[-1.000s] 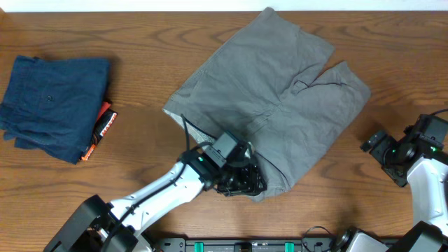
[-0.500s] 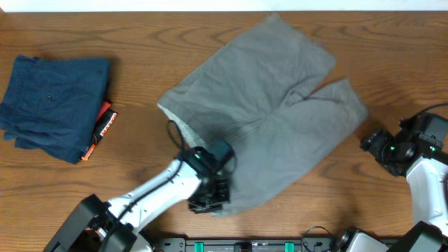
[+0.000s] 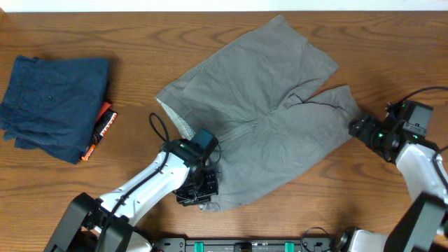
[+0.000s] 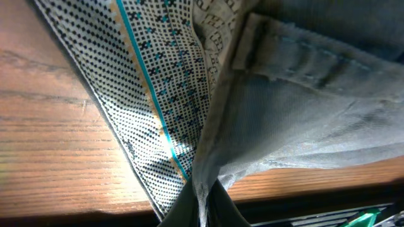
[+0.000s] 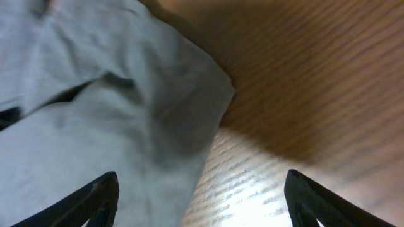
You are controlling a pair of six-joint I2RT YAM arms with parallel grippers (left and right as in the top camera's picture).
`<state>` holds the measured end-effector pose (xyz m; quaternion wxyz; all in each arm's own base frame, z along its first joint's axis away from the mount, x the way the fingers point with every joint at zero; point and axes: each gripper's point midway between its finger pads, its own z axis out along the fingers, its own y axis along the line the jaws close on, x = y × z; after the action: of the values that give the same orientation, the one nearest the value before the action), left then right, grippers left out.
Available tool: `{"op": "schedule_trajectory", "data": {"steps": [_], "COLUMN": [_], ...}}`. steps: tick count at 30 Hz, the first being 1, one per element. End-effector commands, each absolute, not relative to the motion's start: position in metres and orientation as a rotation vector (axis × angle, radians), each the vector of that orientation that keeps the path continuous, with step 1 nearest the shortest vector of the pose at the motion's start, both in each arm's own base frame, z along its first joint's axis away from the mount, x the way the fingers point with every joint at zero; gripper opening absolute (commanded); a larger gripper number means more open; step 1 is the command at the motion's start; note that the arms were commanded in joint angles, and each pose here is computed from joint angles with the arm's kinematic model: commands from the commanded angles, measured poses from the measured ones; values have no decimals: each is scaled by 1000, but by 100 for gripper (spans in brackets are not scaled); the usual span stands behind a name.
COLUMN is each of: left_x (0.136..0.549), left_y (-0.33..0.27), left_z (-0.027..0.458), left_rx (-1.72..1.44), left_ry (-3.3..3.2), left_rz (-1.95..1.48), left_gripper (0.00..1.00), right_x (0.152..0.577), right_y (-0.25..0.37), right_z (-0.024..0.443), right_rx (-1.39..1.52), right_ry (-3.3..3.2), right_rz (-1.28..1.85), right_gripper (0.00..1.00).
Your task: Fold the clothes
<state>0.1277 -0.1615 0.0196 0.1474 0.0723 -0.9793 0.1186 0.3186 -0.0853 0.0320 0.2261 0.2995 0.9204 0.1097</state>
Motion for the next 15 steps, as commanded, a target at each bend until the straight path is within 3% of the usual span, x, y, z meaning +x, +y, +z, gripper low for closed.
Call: {"op": "schedule_trajectory", "data": {"steps": [1,5,7,8,10,12,13,15], "left_x": [134,137,138,139,142,144,146,151], "left_y": [-157,-157,-157,-157,-155,-153,-151,-148], "left_z": [20,19,19,19,19,18,18,18], "left_rx": [194,193,197,201,216,233,247,269], "left_ry": [-2857,-2869,-2873,-2874,-2879,-2885,-2889,-2897], "left_rz": [321,320,322,325,326,321,320,321], "left_gripper": [6,6,6,6,6,6,6,6], "right_x": [324,336,339,340,343,345,345,344], "right_y": [-74,-64,-63,-64,-65,-67,-69,-76], "right_z": [13,-1,-7,-9,-13,-13,-13,-13], "right_rx": [852,823,821,821,818,815,818,835], "right_ry": [2560,2550,2549,2549,2544,2537,2535,2532], "right_rz": [397,507,523,520,517,509,498,451], "right_gripper": [82,78,69,60,29,8,1,1]}}
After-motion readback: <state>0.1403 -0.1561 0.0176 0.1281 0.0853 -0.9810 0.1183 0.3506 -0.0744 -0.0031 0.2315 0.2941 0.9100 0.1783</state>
